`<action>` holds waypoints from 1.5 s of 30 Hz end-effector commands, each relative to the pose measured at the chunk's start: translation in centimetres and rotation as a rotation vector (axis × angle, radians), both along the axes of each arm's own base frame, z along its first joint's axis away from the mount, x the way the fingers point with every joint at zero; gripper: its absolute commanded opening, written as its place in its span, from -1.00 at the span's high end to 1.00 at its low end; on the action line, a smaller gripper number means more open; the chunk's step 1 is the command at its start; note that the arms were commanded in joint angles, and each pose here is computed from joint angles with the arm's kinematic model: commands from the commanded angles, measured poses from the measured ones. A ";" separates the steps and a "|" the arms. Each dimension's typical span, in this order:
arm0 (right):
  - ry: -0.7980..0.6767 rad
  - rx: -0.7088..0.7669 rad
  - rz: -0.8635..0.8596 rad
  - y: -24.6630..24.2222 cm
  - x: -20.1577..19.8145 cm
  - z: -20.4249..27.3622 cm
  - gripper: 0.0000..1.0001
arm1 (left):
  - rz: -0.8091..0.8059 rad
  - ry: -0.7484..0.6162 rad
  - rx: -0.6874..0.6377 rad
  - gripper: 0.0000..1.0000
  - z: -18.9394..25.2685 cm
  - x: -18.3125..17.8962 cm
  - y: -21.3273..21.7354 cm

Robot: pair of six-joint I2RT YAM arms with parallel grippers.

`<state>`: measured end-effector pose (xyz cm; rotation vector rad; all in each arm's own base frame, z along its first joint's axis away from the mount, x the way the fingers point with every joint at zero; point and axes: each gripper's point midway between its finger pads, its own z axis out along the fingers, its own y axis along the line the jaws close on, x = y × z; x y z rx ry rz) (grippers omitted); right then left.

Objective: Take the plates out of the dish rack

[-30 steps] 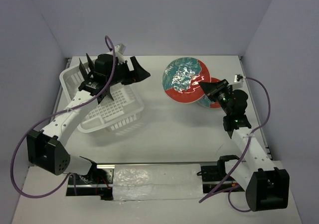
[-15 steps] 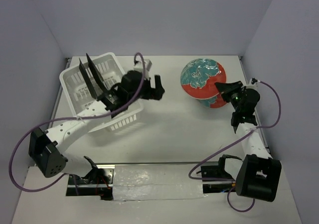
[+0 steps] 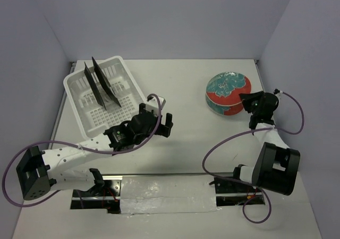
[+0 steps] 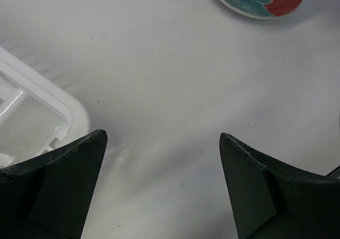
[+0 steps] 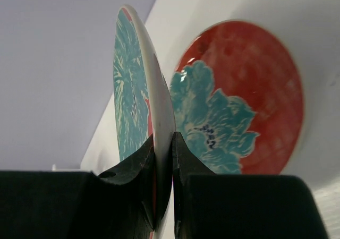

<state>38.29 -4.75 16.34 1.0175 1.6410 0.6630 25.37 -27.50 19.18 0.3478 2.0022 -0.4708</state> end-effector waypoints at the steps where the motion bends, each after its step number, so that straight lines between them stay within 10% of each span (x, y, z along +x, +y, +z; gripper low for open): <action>1: -0.211 -0.070 -0.051 -2.3 2.5 6.7 1.00 | 0.000 -0.120 0.003 -0.99 1.1 0.0 -0.5; 34: -0.143 0.023 0.020 -2.2 5.8 -0.2 1.00 | 0.028 -0.077 0.060 -0.99 -0.9 0.3 -0.4; 45: -0.055 -0.009 0.042 -1.9 5.0 -2.1 0.55 | 0.029 -0.065 0.057 -0.99 -0.9 0.2 -0.5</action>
